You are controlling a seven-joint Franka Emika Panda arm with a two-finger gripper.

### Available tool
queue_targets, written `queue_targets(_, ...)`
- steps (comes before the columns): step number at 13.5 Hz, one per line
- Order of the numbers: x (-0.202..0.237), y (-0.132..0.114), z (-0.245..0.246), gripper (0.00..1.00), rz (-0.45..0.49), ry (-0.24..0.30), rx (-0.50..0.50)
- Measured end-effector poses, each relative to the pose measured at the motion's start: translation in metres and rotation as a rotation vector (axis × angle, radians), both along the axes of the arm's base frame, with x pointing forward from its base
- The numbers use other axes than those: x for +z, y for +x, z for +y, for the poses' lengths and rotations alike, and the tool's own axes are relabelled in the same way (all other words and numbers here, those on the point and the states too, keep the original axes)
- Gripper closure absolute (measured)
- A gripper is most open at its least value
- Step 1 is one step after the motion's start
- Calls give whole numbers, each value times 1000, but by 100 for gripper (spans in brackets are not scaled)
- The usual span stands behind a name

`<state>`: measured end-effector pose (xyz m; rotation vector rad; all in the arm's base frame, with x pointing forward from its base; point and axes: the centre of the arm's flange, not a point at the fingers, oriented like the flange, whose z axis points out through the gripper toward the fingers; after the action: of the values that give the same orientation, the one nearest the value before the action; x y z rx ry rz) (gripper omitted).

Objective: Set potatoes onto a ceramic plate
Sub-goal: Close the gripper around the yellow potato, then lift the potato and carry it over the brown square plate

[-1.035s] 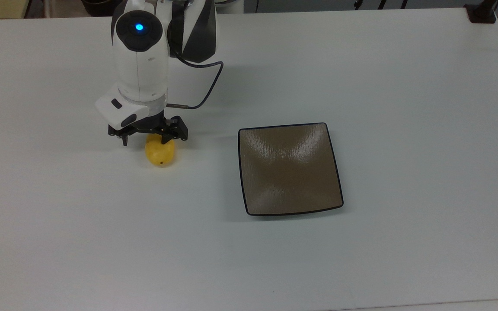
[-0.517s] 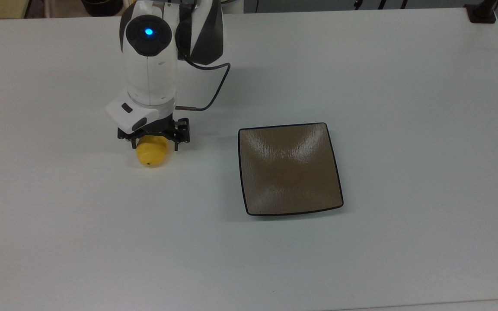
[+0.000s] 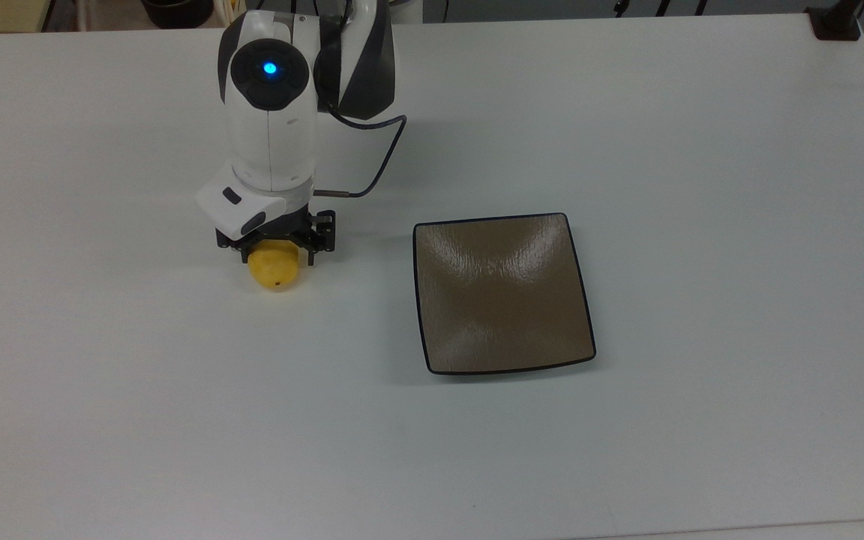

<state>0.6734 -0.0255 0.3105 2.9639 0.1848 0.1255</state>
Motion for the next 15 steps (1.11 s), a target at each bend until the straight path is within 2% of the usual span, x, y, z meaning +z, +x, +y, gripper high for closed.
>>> queue_targets(1,1,0,0,26,-1,0,-1)
queue_targets(2,2,1,-1,33,-3,0,-1)
queue_targets(10,33,16,-6,33,-70,10,-18)
queue_targets(12,51,22,-6,33,-108,50,-48)
queue_targets(15,86,32,-2,33,-180,141,-152)
